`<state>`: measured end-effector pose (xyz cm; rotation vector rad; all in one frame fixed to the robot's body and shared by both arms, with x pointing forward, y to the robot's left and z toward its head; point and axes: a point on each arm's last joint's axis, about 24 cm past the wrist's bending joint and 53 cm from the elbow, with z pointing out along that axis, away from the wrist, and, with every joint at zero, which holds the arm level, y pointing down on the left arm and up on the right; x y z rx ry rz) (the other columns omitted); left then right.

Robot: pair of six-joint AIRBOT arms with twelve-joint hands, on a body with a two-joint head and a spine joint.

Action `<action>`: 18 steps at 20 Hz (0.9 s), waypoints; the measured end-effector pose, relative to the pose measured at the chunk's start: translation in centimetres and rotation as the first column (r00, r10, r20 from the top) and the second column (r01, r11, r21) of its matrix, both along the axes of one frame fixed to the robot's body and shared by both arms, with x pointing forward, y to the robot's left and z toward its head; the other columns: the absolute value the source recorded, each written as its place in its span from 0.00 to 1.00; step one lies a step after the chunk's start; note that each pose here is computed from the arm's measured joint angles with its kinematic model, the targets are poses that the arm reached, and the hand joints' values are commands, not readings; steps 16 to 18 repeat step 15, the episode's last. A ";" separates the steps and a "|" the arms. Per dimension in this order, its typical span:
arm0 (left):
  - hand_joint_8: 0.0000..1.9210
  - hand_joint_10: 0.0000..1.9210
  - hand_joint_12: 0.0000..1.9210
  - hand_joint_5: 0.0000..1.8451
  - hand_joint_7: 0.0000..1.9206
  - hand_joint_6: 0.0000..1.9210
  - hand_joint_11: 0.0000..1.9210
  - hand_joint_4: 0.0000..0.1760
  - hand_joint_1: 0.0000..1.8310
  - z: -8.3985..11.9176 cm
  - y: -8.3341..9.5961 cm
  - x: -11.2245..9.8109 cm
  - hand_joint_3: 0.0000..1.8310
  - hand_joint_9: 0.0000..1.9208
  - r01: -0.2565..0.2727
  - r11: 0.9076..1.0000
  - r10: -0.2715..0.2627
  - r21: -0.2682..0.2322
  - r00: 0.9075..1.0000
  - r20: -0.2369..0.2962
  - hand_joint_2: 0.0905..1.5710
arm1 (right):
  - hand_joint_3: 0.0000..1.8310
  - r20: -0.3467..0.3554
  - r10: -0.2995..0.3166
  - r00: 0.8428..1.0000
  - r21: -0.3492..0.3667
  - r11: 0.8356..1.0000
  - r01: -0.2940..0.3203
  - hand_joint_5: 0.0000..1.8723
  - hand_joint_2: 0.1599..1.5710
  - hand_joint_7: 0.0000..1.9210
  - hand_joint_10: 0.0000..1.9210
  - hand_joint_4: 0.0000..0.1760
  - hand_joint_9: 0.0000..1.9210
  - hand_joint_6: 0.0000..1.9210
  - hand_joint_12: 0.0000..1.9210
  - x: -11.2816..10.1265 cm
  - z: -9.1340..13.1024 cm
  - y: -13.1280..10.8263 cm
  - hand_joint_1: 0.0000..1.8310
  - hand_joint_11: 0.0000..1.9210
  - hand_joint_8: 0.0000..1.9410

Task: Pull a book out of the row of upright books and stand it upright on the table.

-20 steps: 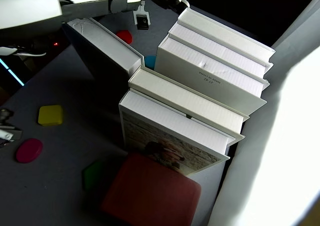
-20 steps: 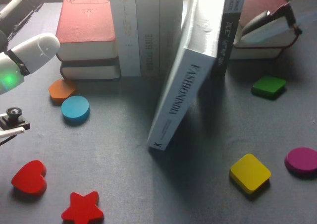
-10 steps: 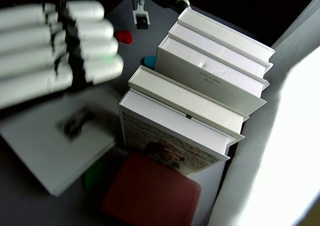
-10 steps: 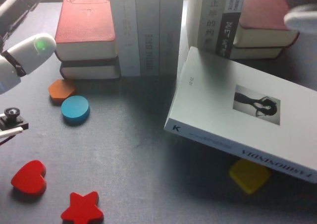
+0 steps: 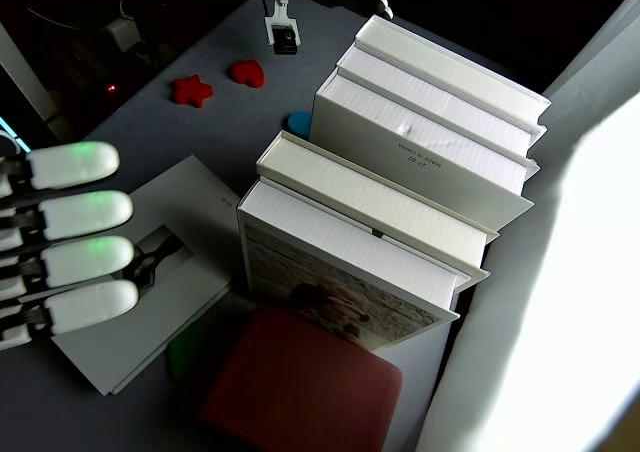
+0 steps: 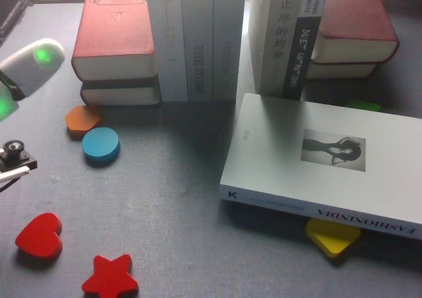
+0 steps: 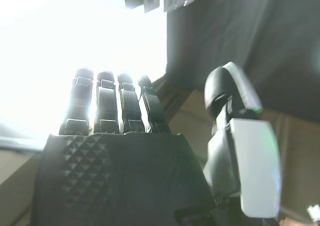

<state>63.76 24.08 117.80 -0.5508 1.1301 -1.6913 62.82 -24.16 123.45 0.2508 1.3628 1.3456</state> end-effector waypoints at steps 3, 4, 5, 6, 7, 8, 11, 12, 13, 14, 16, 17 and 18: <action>0.00 0.00 0.00 0.00 0.00 0.00 0.00 0.70 0.06 0.4 0.1 -0.2 0.00 0.00 -0.004 1.000 0.004 -0.003 1.000 0.014 0.86 | 0.03 0.044 -0.017 0.999 0.028 0.999 0.016 0.00 0.87 0.00 0.00 0.00 0.00 0.00 0.00 -1.0 0.9 -0.7 0.08 0.00 0.00; 0.00 0.00 0.00 0.00 0.00 0.00 0.00 0.75 0.05 0.6 0.1 -0.3 0.00 0.00 -0.003 1.000 0.003 -0.007 1.000 0.022 0.85 | 0.02 0.067 -0.014 0.998 0.031 0.999 0.012 0.00 0.88 0.00 0.00 0.00 0.00 0.00 0.00 -1.4 1.5 -0.6 0.06 0.00 0.00; 0.00 0.00 0.00 0.00 0.00 0.00 0.00 0.54 0.04 0.7 0.1 -0.4 0.00 0.00 0.000 1.000 0.000 -0.008 1.000 0.027 0.85 | 0.02 0.084 -0.013 0.996 0.032 0.999 0.010 0.00 0.88 0.00 0.00 0.00 0.00 0.00 0.00 -1.6 1.8 -0.5 0.08 0.00 0.00; 0.00 0.00 0.00 0.00 0.00 0.00 0.00 0.48 0.02 0.7 0.1 -0.4 0.00 0.00 0.001 1.000 -0.001 -0.009 1.000 0.029 0.86 | 0.01 0.093 -0.010 0.996 0.034 0.999 0.007 0.00 0.87 0.00 0.00 0.00 0.00 0.00 0.00 -1.9 2.0 -0.3 0.11 0.01 0.00; 0.00 0.00 0.00 0.00 0.00 0.00 0.00 0.57 0.03 0.7 0.1 -0.4 0.00 0.00 -0.002 1.000 0.002 -0.011 1.000 0.028 0.86 | 0.01 0.109 -0.008 0.994 0.028 1.000 0.005 0.00 0.87 0.00 0.00 0.00 0.00 0.00 0.01 -2.2 2.3 -0.2 0.11 0.01 0.00; 0.00 0.00 0.00 0.00 0.00 0.00 0.00 0.67 0.03 0.8 0.1 -0.3 0.00 0.00 -0.002 1.000 0.003 -0.013 1.000 0.030 0.86 | 0.01 0.126 -0.006 0.992 0.032 1.000 0.002 0.00 0.87 0.00 0.00 0.00 0.00 0.00 0.01 -2.4 2.6 -0.1 0.13 0.01 0.00; 0.00 0.00 0.00 0.00 0.00 0.00 0.00 0.55 0.03 0.9 -0.1 -0.4 0.01 0.00 0.006 1.000 -0.005 -0.014 0.999 0.033 0.88 | 0.00 0.157 -0.006 0.988 0.032 0.999 0.001 0.00 0.88 0.00 0.01 0.00 0.00 0.00 0.10 -3.0 3.3 0.1 0.15 0.00 0.00; 0.00 0.00 0.00 0.00 0.00 0.00 0.00 0.46 0.02 1.0 -0.2 -0.4 0.00 0.00 0.010 1.000 -0.009 -0.015 0.999 0.036 0.87 | 0.00 0.159 -0.006 0.987 0.032 0.999 0.001 0.00 0.87 0.00 0.00 0.00 0.00 0.00 0.14 -3.0 3.3 0.1 0.17 0.00 0.00; 0.00 0.00 0.00 0.00 0.00 0.00 0.00 0.48 0.02 1.2 -0.3 -0.4 0.00 0.00 0.012 1.000 -0.011 -0.017 0.999 0.040 0.88 | 0.00 0.162 -0.007 0.987 0.035 0.999 0.001 0.00 0.87 0.00 0.00 0.00 0.00 0.00 0.20 -3.0 3.4 0.0 0.17 0.00 0.00; 0.00 0.00 0.00 0.00 0.00 0.00 0.00 0.52 0.04 1.4 -0.3 -0.4 0.00 0.00 0.014 1.000 -0.013 -0.017 0.999 0.046 0.87 | 0.00 0.166 -0.006 0.986 0.041 0.999 0.000 0.00 0.87 0.00 0.00 0.00 0.00 0.00 0.25 -3.2 3.5 0.1 0.18 0.00 0.00; 0.00 0.00 0.00 0.00 0.00 0.00 0.00 0.56 0.07 1.4 -0.3 -0.4 0.00 0.00 0.015 1.000 -0.014 -0.016 0.999 0.046 0.88 | 0.00 0.172 -0.005 0.985 0.047 0.999 -0.003 0.00 0.85 0.00 0.00 0.00 0.00 0.00 0.26 -3.3 3.7 0.1 0.20 0.00 0.00; 0.00 0.00 0.00 0.00 0.00 0.00 0.00 0.56 0.07 1.4 -0.3 -0.4 0.00 0.00 0.015 1.000 -0.014 -0.016 0.999 0.046 0.88 | 0.00 0.172 -0.005 0.985 0.047 0.999 -0.003 0.00 0.85 0.00 0.00 0.00 0.00 0.00 0.26 -3.3 3.7 0.1 0.20 0.00 0.00; 0.00 0.00 0.00 0.00 0.00 0.00 0.00 0.56 0.07 1.4 -0.3 -0.4 0.00 0.00 0.015 1.000 -0.014 -0.016 0.999 0.046 0.88 | 0.00 0.172 -0.005 0.985 0.047 0.999 -0.003 0.00 0.85 0.00 0.00 0.00 0.00 0.00 0.26 -3.3 3.7 0.1 0.20 0.00 0.00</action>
